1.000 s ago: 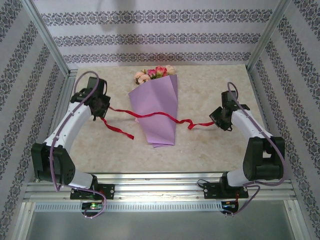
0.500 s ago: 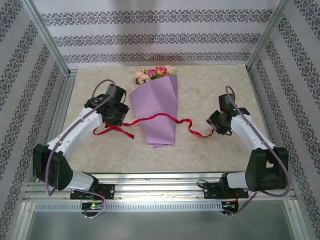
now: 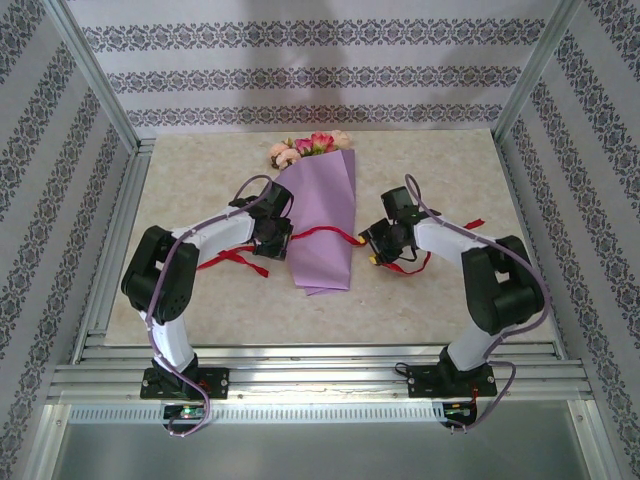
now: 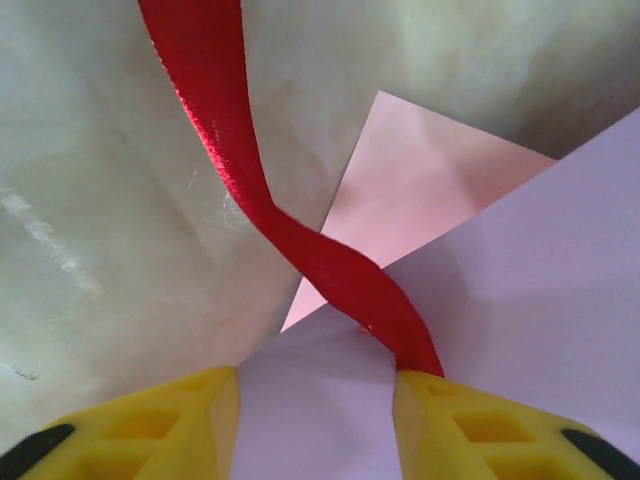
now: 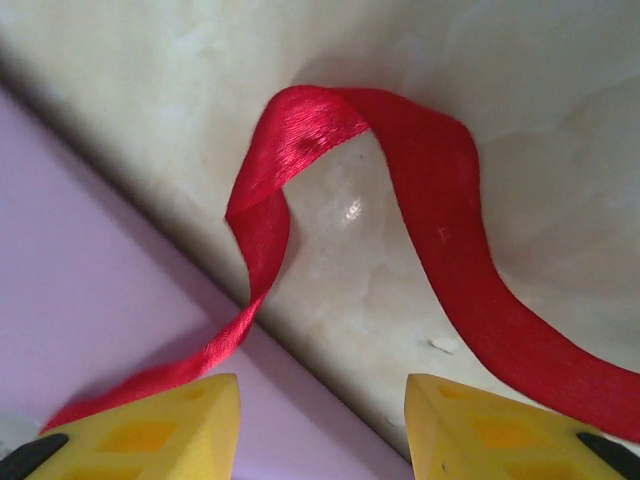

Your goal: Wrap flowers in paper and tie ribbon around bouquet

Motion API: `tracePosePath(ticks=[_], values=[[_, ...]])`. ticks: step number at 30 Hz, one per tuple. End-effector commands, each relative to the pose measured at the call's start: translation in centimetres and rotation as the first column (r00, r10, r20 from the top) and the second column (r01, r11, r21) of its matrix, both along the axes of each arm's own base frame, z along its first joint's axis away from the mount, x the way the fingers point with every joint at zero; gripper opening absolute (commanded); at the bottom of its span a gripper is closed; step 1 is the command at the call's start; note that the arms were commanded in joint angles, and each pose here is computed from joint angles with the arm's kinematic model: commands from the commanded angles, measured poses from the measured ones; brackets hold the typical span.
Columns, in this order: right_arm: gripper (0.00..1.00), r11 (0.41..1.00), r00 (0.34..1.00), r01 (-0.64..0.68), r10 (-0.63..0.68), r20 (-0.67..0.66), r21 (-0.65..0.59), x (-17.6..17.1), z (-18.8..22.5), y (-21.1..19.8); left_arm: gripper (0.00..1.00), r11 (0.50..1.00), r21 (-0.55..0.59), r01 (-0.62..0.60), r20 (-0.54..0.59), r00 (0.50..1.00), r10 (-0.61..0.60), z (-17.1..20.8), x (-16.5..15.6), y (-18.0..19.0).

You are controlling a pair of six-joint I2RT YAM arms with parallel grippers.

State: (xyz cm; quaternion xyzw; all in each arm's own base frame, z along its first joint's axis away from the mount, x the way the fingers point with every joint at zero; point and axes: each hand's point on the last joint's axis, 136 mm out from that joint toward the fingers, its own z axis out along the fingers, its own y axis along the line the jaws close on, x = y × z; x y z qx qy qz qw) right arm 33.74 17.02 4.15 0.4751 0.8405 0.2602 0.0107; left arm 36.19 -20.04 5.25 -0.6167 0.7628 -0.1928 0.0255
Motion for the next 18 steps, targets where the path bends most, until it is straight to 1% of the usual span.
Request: tracePosePath(ticks=[1, 3, 5, 7, 8, 10, 11, 12, 13, 14, 17, 18], values=[[0.48, 0.990, 0.991, 0.130, -0.129, -0.022, 0.057, 1.6, -0.8, 0.7, 0.36, 0.998, -0.037, -0.042, 0.021, 0.999, 0.043, 0.2, 0.9, 0.1], [0.48, 0.989, 0.990, 0.139, -0.138, -0.033, 0.048, 2.2, -1.6, 0.6, 0.30, 0.999, -0.037, -0.034, 0.024, 0.999, 0.035, 0.4, 0.5, 0.2], [0.47, 0.989, 0.990, 0.140, -0.139, -0.031, 0.046, 2.7, -2.1, 0.8, 0.28, 0.999, -0.035, -0.033, 0.033, 0.999, 0.034, 1.0, 0.0, 0.5], [0.43, 0.988, 0.989, 0.144, -0.143, -0.034, 0.047, 3.1, -2.6, 0.8, 0.28, 0.999, -0.038, -0.038, 0.045, 0.998, 0.040, 1.6, -0.4, 0.8], [0.37, 0.988, 0.989, 0.145, -0.143, -0.035, 0.049, 3.1, -2.8, 0.9, 0.28, 0.998, -0.035, -0.044, 0.045, 0.998, 0.046, 1.8, -0.7, 1.1], [0.30, 0.988, 0.989, 0.145, -0.143, -0.033, 0.047, 3.1, -2.9, 0.9, 0.33, 0.998, -0.029, -0.059, 0.047, 0.997, 0.060, 1.9, -1.0, 1.5], [0.22, 0.988, 0.989, 0.144, -0.143, -0.032, 0.048, 3.0, -2.9, 0.9, 0.38, 0.997, -0.027, -0.068, 0.042, 0.997, 0.069, 1.7, -1.1, 1.8], [0.17, 0.989, 0.990, 0.142, -0.141, -0.031, 0.045, 2.9, -2.9, 0.9, 0.42, 0.997, -0.031, -0.075, 0.039, 0.996, 0.076, 1.5, -1.1, 2.0], [0.14, 0.989, 0.990, 0.138, -0.137, -0.029, 0.043, 2.8, -2.8, 0.9, 0.45, 0.996, -0.037, -0.079, 0.030, 0.996, 0.081, 1.1, -1.0, 2.1], [0.12, 0.990, 0.990, 0.138, -0.137, -0.028, 0.040, 2.7, -2.7, 0.7, 0.46, 0.995, -0.042, -0.087, 0.027, 0.996, 0.088, 0.9, -0.9, 2.2], [0.00, 0.990, 0.991, 0.136, -0.136, -0.018, 0.032, 2.3, -2.4, 0.4, 0.47, 0.994, -0.036, -0.103, 0.005, 0.995, 0.103, 0.0, -0.6, 2.9], [0.00, 0.991, 0.991, 0.132, -0.132, -0.016, 0.027, 2.3, -2.2, 0.3, 0.46, 0.994, -0.037, -0.104, -0.003, 0.995, 0.104, -0.4, -0.5, 3.0]])
